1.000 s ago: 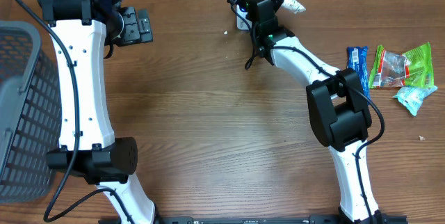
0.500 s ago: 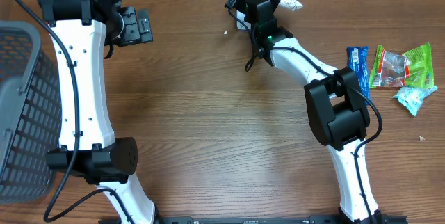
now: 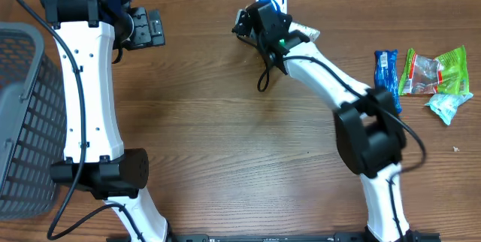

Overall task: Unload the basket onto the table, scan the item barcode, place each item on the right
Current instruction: 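Hold the white tube barcode in front of the white scanner, then carry the white tube to the right table edge and release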

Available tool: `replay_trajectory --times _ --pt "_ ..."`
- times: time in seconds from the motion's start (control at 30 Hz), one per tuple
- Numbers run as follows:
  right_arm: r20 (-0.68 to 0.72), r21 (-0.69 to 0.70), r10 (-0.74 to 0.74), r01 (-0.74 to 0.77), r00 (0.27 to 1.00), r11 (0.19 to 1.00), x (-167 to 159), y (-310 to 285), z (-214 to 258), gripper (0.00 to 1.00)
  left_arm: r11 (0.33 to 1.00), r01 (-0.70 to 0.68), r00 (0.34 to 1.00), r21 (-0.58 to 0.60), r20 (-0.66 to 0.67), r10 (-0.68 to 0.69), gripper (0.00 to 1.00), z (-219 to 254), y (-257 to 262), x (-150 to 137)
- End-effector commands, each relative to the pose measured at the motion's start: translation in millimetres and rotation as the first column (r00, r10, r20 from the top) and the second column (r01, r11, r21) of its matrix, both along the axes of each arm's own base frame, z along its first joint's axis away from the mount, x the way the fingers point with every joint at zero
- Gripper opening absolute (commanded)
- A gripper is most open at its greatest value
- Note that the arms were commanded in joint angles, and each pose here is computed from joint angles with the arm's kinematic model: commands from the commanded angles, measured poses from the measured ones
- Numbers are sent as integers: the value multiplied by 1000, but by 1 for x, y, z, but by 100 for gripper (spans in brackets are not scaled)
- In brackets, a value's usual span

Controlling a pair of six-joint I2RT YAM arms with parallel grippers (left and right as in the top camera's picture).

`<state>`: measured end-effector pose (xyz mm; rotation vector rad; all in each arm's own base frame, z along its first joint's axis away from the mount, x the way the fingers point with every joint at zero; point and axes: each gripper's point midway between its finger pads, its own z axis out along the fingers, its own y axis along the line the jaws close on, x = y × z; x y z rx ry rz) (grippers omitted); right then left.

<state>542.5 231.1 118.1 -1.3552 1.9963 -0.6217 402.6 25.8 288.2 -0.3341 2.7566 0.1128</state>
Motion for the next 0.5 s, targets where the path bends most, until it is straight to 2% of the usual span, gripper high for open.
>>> replay_trajectory --times 0.0,0.07,0.1,0.17,0.4,0.47 --pt "18 412 -264 233 964 881 -36 -21 127 4 1000 16 1000 0 25 -16 100 7 -2 1" --pt "-110 505 -430 423 896 752 -58 -48 132 4 1000 16 1000 0 24 -16 100 7 -2 1" --pt "-234 500 -575 604 784 621 -78 -84 120 4 1000 16 1000 0 25 -16 100 7 -2 1" --pt "-308 440 -704 752 639 490 -92 -126 102 4 1000 16 1000 0 25 -16 100 7 -2 1" --pt "-352 263 -893 945 280 193 -119 -275 28 4 1000 16 1000 0 24 -16 100 7 -2 1" --pt "-347 232 -913 963 216 140 -130 -300 12 4 1000 16 1000 0 24 -16 100 7 -2 1"
